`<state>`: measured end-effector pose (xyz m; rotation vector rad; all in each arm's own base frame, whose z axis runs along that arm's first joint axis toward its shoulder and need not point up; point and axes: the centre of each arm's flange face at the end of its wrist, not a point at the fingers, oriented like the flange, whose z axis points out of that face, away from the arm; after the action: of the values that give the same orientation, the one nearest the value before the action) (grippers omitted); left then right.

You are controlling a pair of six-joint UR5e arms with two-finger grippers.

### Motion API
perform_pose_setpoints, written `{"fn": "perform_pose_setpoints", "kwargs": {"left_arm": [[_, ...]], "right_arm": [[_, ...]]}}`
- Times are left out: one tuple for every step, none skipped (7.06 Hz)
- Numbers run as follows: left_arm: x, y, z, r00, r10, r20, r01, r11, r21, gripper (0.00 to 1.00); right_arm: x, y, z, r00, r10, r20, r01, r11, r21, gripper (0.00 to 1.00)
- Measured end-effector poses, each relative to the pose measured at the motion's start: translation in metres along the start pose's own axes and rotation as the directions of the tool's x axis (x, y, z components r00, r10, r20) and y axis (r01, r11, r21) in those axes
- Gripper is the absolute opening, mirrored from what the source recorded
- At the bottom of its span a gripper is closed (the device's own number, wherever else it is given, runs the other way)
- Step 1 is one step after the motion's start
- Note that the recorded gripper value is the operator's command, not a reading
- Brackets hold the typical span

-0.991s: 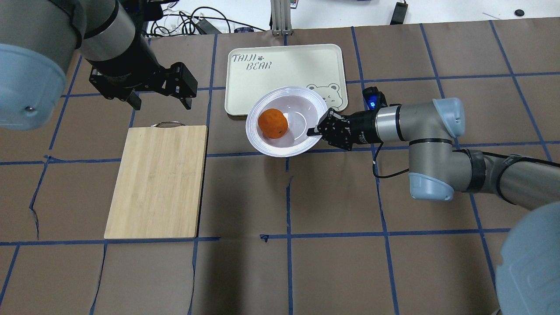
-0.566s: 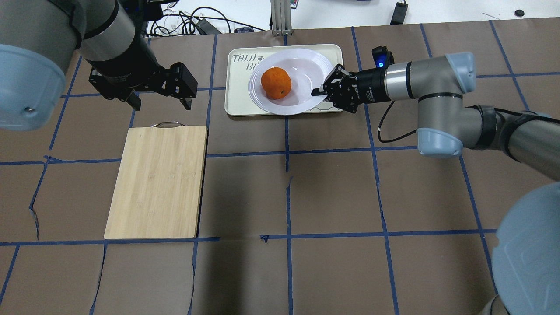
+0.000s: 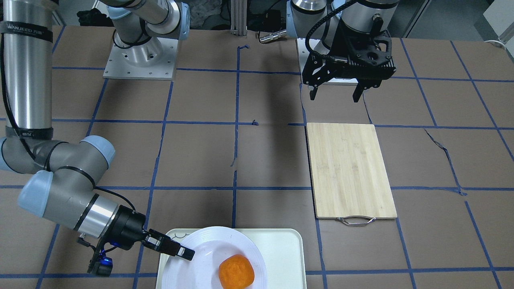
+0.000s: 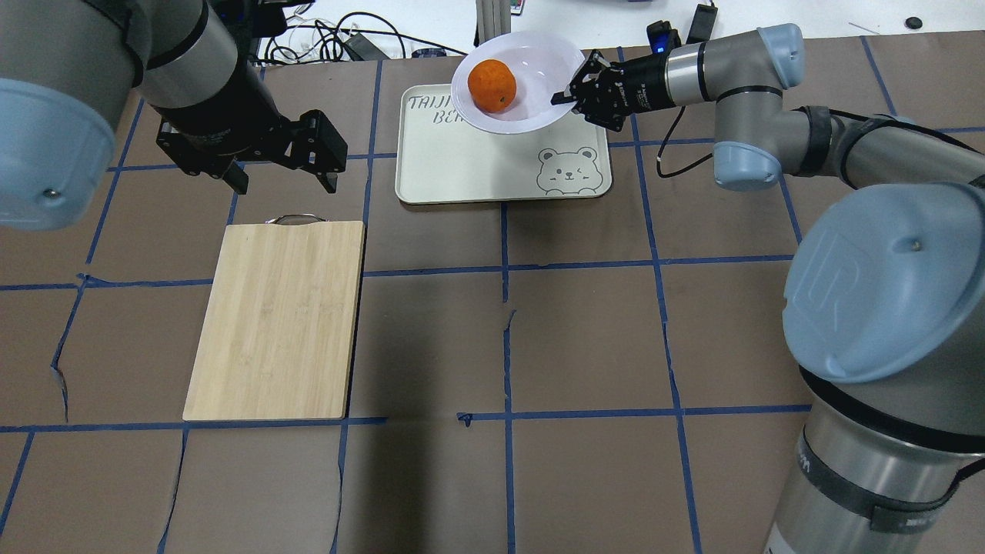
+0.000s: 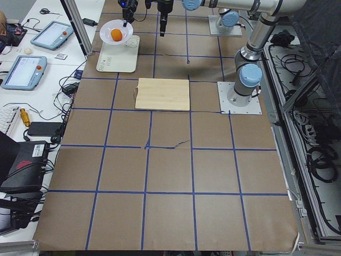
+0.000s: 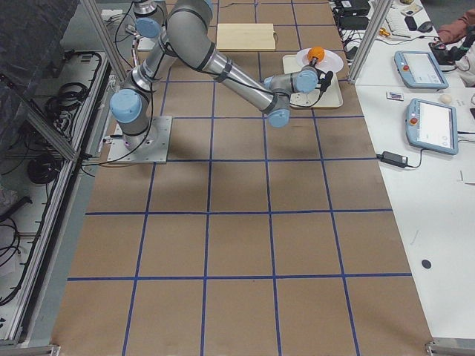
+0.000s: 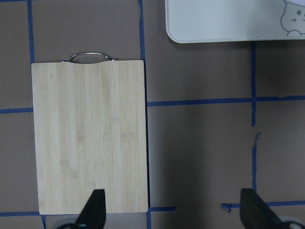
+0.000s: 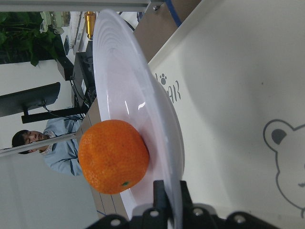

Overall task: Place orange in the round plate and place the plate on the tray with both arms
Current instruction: 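Lower the plate onto the bear tray with the right gripper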

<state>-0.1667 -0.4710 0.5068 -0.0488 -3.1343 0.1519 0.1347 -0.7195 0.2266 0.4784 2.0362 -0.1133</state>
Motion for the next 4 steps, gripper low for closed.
{"fn": "perform_pose_setpoints", "kwargs": {"left_arm": [[0.000,0.000,0.000,1.000,0.000,0.000,0.000,1.000,-0.001,1.00],[0.000,0.001,0.001,1.000,0.000,0.001,0.000,1.000,-0.001,1.00],[0.000,0.001,0.001,1.000,0.000,0.001,0.000,1.000,-0.002,1.00],[0.000,0.001,0.001,1.000,0.001,0.001,-0.001,1.000,-0.002,1.00]], "right_arm": [[0.009,-0.006,0.008,1.000,0.009,-0.006,-0.009,1.000,-0.005,0.09],[0.015,-0.008,0.013,1.000,0.015,-0.009,-0.015,1.000,-0.010,0.09],[0.020,-0.006,0.018,1.000,0.022,-0.012,-0.022,1.000,-0.019,0.09],[0.024,-0.001,0.028,1.000,0.025,-0.015,-0.026,0.999,-0.035,0.10]]}}
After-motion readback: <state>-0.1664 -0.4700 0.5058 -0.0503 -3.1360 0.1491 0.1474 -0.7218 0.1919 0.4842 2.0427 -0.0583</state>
